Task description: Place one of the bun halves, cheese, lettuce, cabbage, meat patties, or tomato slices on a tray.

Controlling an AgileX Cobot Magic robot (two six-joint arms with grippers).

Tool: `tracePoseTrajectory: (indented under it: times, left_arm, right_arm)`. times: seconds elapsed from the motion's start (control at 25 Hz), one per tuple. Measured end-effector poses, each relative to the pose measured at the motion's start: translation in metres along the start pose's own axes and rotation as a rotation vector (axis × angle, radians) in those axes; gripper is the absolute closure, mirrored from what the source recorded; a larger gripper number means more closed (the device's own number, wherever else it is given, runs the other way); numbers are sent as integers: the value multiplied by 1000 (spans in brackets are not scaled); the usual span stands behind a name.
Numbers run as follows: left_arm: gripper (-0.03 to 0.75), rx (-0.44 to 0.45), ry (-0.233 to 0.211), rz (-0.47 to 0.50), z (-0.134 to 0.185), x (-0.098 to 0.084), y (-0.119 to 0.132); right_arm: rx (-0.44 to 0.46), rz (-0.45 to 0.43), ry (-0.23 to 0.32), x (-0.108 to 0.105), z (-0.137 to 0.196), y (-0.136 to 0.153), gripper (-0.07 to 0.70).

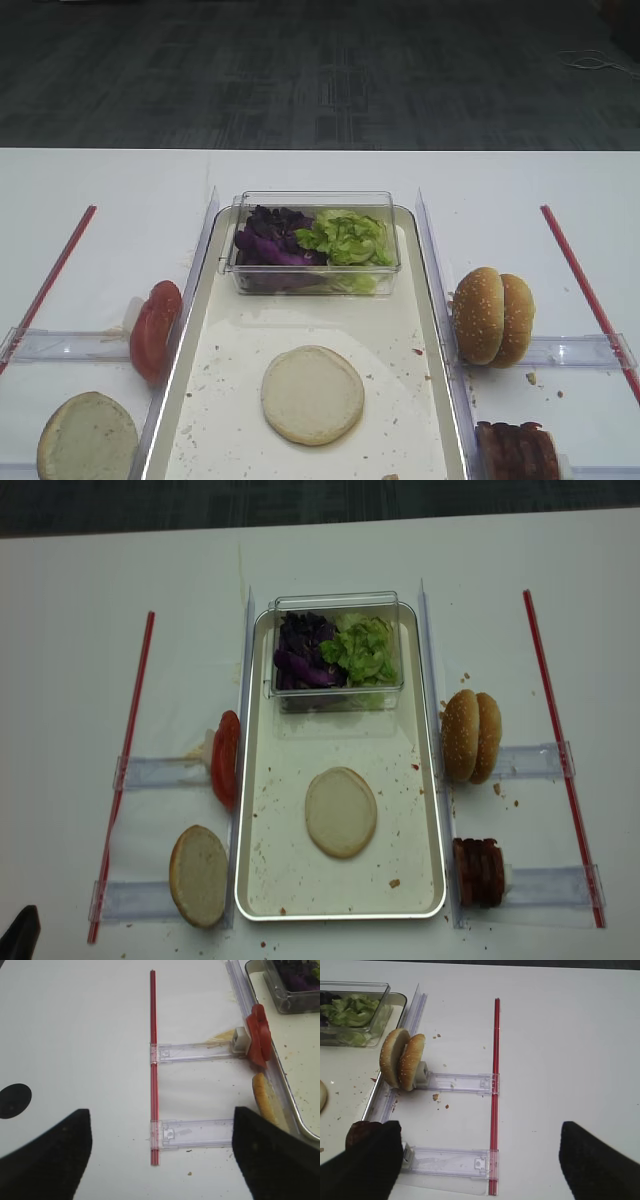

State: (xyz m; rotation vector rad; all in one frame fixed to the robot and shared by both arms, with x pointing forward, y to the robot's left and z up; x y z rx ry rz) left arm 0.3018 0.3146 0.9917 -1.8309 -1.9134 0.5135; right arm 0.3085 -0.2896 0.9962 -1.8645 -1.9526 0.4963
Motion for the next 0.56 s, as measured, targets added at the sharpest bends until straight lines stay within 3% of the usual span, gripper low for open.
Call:
tracePoseTrajectory:
  times: [0.56]
  left_arm:
    - [151, 0, 0, 0, 0, 0, 0]
  right_arm:
    - [0, 0, 0, 0, 0, 0, -29]
Point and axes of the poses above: a point on each arm's last joint axis where the gripper is mounted, y pointing out along that axis toward the gripper, x along the wrist's bending axis when the last joint is at zero, z = x × y, the point moved 9 cm from there along y, pointing out along that axis toward the gripper, and after that the axes turned 3 degrees about y, right-handed, at the moved point
